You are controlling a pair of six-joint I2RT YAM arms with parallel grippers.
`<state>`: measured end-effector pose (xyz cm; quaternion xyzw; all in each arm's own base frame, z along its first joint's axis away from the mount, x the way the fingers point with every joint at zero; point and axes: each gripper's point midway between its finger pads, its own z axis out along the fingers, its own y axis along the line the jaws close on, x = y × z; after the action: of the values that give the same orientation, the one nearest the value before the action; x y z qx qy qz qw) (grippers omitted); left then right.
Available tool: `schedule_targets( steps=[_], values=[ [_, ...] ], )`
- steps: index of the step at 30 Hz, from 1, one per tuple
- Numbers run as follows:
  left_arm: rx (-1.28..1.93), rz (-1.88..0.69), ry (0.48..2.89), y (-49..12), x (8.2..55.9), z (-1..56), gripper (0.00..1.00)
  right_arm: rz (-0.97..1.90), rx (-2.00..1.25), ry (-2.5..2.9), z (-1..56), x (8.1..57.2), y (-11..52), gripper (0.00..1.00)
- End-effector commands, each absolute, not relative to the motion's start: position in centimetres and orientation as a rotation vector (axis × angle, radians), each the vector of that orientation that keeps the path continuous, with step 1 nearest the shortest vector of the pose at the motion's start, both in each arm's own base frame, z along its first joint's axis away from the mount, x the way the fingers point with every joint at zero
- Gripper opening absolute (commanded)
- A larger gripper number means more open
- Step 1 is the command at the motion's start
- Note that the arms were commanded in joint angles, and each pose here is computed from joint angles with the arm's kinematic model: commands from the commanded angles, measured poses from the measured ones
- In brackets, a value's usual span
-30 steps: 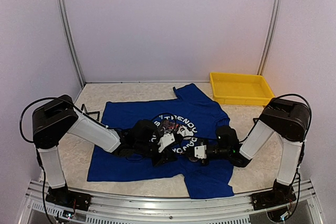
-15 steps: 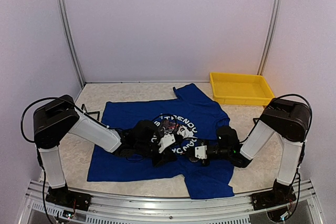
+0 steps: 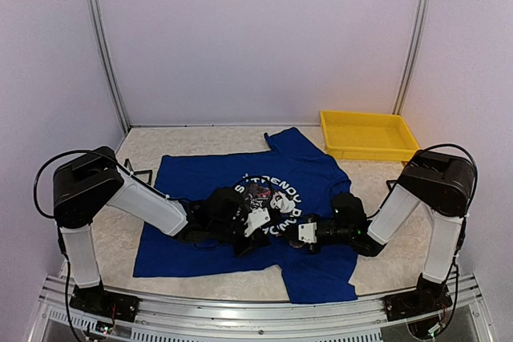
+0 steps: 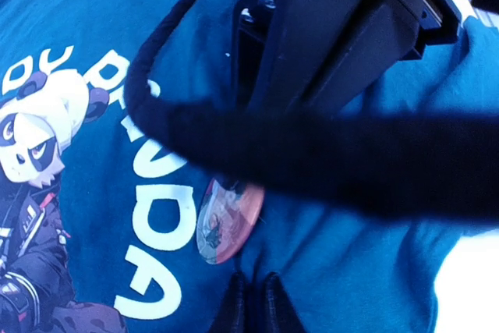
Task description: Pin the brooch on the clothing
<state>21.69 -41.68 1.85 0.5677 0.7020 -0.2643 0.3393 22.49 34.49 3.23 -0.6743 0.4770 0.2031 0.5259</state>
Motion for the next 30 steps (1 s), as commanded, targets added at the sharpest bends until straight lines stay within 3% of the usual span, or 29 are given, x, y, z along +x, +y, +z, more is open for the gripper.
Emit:
schedule_targets(
  steps=[1, 30],
  values=[
    [1.512, -0.654, 1.825, -41.9, 21.5, 1.1, 0.01, 0.507, -1.63, 1.167, 2.8, 21.6, 34.3, 0.0],
    [1.3, -0.657, 1.807, -41.6, 23.0, 3.4, 0.0, 0.604, -1.611, 1.164, 3.2, 20.7, 34.7, 0.0]
  ],
)
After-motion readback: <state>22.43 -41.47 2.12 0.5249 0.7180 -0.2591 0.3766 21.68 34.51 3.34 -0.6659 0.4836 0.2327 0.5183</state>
